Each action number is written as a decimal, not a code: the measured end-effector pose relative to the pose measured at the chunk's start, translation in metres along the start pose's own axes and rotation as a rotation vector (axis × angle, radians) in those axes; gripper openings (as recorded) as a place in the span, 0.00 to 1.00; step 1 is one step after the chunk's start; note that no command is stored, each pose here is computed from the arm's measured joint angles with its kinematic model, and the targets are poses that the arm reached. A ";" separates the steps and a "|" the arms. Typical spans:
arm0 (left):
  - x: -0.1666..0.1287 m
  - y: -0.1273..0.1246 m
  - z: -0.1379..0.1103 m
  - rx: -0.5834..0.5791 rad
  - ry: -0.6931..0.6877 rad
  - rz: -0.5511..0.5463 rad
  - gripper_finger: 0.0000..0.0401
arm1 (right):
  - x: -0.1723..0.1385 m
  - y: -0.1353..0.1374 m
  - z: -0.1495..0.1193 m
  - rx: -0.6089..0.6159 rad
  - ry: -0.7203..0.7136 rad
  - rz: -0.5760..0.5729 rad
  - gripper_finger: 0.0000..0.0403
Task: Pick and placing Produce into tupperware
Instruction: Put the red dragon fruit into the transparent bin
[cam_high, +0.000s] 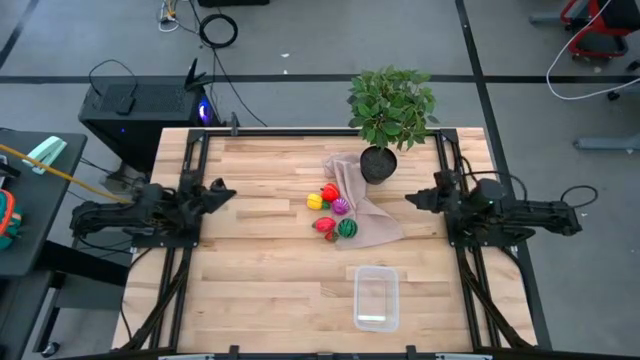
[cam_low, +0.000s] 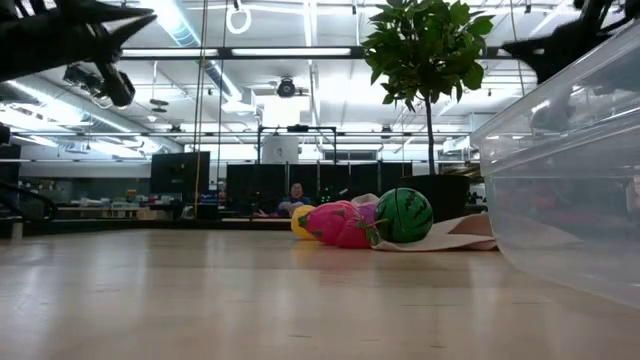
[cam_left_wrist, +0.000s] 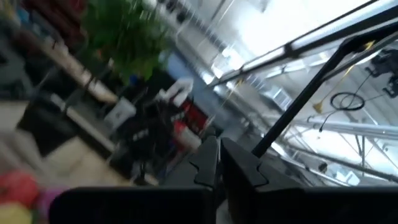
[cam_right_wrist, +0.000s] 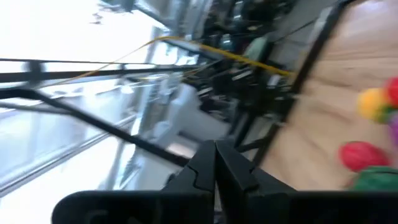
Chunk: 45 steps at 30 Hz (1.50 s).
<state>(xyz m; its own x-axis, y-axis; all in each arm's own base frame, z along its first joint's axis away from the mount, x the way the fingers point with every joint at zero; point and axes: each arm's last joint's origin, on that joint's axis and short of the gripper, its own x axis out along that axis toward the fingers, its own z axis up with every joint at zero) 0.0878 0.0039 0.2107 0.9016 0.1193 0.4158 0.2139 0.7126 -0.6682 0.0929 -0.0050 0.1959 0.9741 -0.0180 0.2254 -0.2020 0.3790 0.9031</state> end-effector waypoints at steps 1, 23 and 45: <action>0.000 -0.002 0.002 0.018 -0.019 0.000 0.05 | 0.000 0.006 0.001 -0.006 0.006 0.027 0.03; 0.142 -0.098 -0.017 0.325 0.443 0.239 0.05 | 0.030 0.151 0.021 -0.287 0.556 0.029 0.03; 0.231 -0.065 -0.121 0.690 1.113 0.580 0.29 | 0.056 0.162 0.000 -0.499 0.790 -0.365 0.03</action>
<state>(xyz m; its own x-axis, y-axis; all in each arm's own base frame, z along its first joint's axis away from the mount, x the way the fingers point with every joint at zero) 0.3279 -0.0985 0.2750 0.6860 0.1403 -0.7140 -0.2116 0.9773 -0.0113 0.1150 0.0549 0.3545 0.7930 0.3401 -0.5054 0.0121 0.8207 0.5712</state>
